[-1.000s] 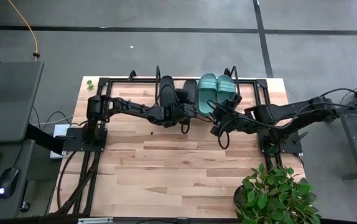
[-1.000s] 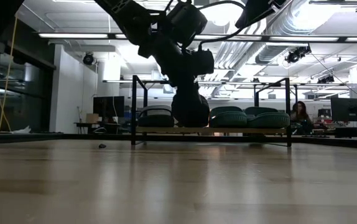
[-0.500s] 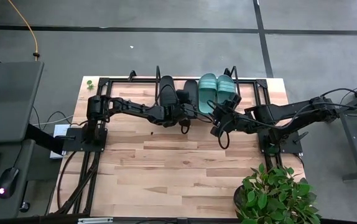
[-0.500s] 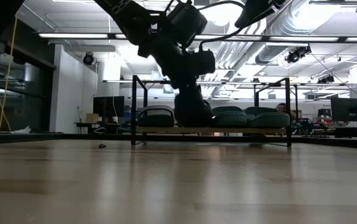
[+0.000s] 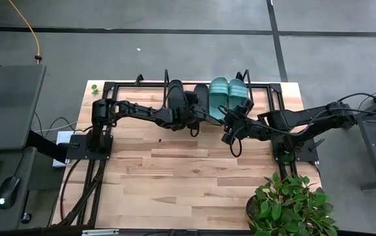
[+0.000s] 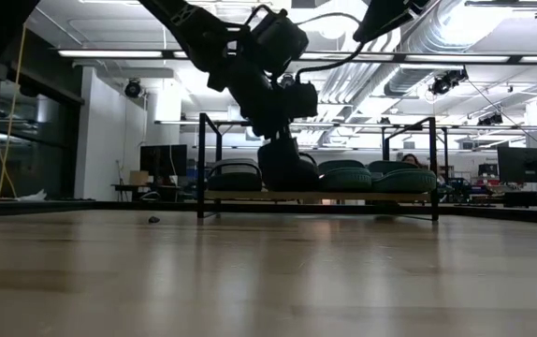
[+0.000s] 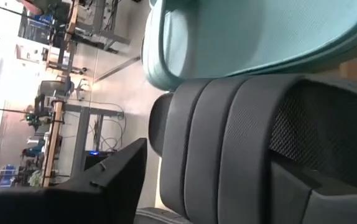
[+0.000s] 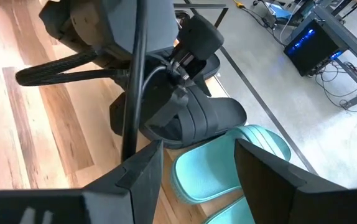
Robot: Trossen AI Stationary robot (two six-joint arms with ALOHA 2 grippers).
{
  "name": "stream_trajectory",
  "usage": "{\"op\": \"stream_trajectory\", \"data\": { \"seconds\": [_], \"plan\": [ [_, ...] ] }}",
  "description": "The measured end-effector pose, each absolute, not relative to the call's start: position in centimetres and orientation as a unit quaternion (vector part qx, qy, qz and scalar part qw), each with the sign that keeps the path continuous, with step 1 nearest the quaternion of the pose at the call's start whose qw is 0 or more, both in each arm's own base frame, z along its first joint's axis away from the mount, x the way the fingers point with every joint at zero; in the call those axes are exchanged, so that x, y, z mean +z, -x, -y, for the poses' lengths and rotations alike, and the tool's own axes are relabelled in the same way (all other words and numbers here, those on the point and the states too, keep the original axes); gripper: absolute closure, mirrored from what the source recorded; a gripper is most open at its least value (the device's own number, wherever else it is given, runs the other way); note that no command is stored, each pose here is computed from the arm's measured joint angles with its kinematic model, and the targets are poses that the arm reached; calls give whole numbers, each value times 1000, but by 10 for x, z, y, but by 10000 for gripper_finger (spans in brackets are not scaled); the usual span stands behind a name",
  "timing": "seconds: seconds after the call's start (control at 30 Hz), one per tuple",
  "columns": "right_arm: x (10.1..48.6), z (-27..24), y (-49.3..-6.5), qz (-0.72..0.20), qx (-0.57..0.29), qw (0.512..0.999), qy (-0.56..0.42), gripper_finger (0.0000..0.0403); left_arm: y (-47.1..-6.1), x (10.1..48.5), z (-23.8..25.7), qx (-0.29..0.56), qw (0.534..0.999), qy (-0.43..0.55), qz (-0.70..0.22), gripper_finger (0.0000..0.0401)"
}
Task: Pick and place slides into the shelf
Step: Put the black slide on the shelf, then return to Home Position
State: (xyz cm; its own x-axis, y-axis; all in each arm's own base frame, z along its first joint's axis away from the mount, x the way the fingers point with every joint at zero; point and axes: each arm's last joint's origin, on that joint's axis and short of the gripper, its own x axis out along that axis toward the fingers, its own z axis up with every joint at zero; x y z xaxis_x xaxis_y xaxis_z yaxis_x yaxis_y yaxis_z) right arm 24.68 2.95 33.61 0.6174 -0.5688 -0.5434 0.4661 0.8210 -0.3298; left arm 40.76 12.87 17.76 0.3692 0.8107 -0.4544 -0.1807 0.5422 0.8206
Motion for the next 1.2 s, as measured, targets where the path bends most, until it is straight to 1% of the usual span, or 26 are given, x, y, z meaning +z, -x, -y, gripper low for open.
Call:
{"op": "stream_trajectory", "data": {
  "seconds": [0.23, 0.43, 1.0, 1.2],
  "plan": [
    [336, -30, -247, -329, -287, 896, 77, 212, -408, 177, -127, 324, 755, -342, -456, 124],
    [331, -30, -248, -335, -280, 897, 75, 212, -406, 174, -126, 320, 756, -334, -464, 109],
    [331, -31, -249, -332, -278, 898, 74, 212, -410, 176, -111, 301, 760, -347, -461, 107],
    [331, -31, -249, -333, -277, 898, 77, 212, -414, 183, -104, 291, 760, -348, -464, 107]
  ]
}}
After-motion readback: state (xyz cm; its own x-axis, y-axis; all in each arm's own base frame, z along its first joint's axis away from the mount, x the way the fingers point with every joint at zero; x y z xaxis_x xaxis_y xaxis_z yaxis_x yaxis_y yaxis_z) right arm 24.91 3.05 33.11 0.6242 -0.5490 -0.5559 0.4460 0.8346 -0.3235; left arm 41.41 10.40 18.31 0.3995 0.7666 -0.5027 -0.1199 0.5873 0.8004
